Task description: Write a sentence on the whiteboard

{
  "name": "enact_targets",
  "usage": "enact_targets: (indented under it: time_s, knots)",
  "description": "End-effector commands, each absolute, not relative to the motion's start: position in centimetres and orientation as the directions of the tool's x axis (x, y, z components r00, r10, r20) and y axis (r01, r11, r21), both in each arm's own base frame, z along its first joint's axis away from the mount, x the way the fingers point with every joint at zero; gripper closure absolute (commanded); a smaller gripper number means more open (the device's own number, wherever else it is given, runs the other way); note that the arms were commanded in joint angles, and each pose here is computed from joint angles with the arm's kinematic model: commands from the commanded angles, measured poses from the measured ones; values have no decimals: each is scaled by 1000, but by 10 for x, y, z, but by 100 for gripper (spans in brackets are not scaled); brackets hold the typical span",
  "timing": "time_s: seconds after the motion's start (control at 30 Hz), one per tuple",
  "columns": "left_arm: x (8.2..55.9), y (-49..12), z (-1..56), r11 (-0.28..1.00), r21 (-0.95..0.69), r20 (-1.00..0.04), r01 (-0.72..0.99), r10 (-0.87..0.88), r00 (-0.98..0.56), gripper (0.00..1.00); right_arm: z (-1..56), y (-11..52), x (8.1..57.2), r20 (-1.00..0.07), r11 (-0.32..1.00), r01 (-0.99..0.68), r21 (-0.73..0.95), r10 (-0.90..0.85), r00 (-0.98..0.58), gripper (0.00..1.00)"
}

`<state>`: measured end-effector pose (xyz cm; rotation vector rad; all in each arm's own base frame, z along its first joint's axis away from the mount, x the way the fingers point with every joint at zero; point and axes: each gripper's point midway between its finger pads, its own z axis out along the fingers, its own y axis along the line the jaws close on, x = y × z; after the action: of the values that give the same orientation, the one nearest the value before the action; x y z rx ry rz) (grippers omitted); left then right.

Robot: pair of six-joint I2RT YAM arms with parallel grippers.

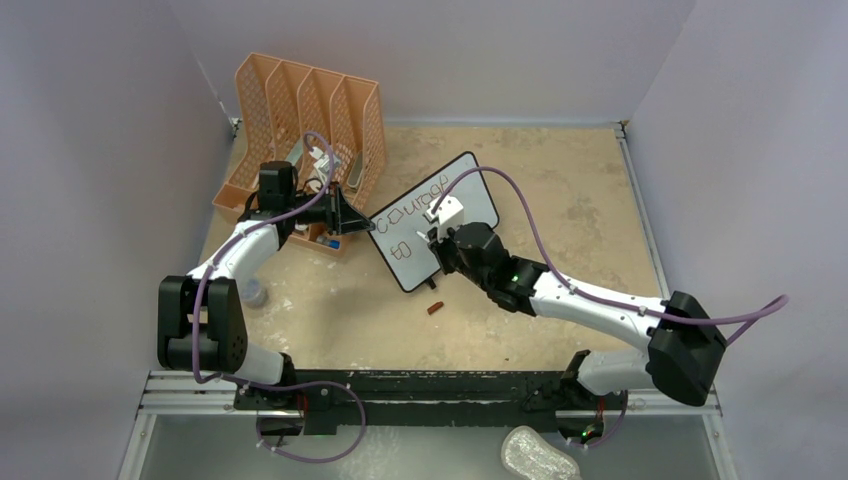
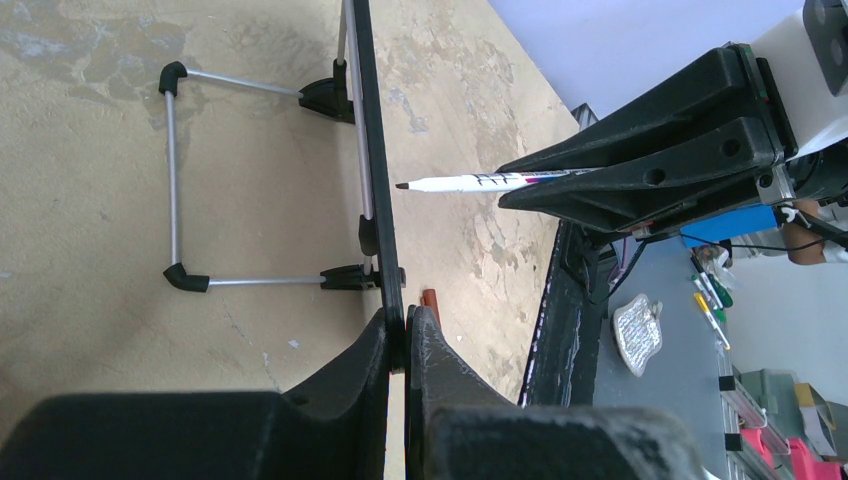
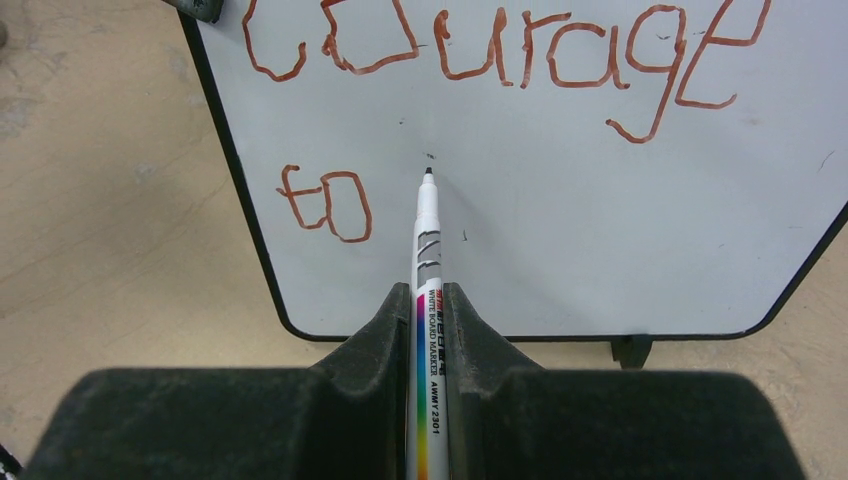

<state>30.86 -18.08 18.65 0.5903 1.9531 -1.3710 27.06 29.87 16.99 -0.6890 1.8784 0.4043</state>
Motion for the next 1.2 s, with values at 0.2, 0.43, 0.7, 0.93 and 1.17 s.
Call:
enact_targets:
  time_s: [0.2,0.43,0.7,0.93,1.17]
  knots:
    - [310,-184,179,359,-620,-745,698,9,-667,100,197,308,285,-951,789,-614,-29,-210,-226,100]
    - [310,-184,179,359,-620,-745,698,9,-667,100,198,312,287,-954,788,-615,-29,-206,-219,100]
    - [311,-184,179,359,-619,-746,698,9,-666,100,192,311,290,-948,792,-609,-37,-220,-229,100]
    - [311,-184,179,359,-619,-746,698,9,-666,100,175,303,283,-929,791,-610,-37,-252,-271,100]
    - [311,-184,179,361,-620,-745,697,9,-667,100,158,294,274,-905,788,-614,-41,-290,-312,100]
